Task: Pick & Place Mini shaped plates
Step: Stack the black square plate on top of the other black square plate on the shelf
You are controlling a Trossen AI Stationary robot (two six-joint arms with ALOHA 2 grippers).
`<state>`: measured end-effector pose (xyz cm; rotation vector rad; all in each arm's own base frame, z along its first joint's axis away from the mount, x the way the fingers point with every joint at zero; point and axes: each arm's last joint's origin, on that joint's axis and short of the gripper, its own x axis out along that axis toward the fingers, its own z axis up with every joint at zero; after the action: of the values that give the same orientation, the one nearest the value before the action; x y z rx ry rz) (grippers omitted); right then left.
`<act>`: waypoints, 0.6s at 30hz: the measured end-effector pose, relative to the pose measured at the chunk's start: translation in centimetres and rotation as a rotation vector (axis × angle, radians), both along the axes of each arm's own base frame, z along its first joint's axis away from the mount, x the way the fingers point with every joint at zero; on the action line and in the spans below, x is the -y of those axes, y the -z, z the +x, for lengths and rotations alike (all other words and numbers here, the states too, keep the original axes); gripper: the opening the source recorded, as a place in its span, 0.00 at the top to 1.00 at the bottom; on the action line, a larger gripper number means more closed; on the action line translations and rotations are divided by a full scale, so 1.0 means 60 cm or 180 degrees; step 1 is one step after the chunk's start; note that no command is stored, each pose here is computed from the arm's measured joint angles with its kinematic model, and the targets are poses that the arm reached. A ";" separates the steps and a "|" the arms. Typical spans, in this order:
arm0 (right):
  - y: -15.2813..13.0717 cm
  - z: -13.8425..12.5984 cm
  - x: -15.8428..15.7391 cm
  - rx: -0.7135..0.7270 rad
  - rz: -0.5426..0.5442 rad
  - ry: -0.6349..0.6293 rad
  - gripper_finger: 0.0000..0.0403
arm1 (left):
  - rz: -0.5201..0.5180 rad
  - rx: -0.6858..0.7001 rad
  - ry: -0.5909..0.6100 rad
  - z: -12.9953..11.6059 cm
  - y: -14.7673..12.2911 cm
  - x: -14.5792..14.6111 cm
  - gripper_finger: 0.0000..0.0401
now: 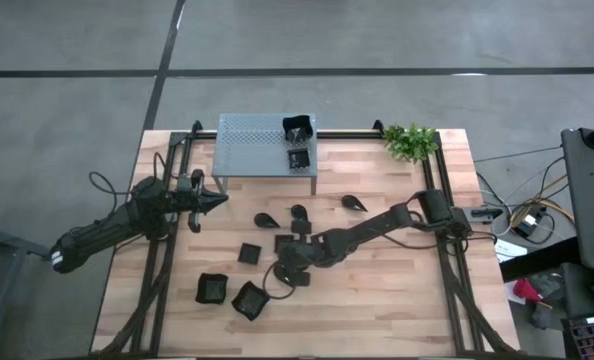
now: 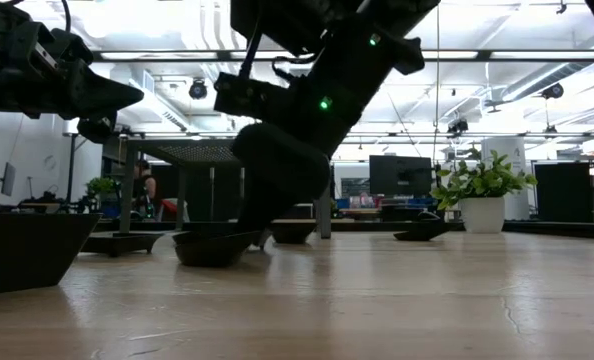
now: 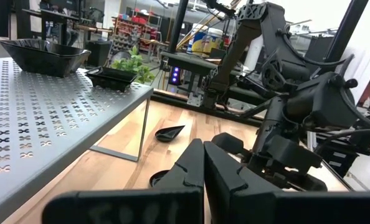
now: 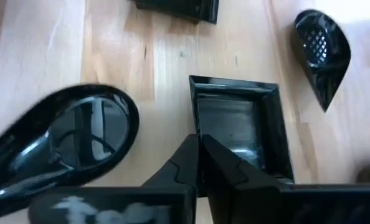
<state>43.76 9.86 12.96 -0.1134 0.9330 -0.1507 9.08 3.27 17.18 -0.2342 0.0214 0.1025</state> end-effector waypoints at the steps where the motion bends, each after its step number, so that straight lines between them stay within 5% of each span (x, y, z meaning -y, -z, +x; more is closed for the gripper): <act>1: -0.004 0.000 -0.001 -0.0011 -0.0003 -0.0005 0.97 | 0.0001 0.0001 0.0000 0.000 0.000 0.000 0.99; 6: -0.039 0.000 -0.009 -0.0193 -0.0216 -0.0106 0.98 | 0.0000 0.0000 0.0001 0.000 0.000 0.000 0.99; 18: -0.151 -0.033 -0.014 -0.0353 -0.1502 -0.0620 0.98 | 0.0000 0.0001 0.0000 0.000 0.000 0.000 0.99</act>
<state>41.81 10.73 21.99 -0.6523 0.9774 -0.1832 9.08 3.27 17.19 -0.2341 0.0211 0.1025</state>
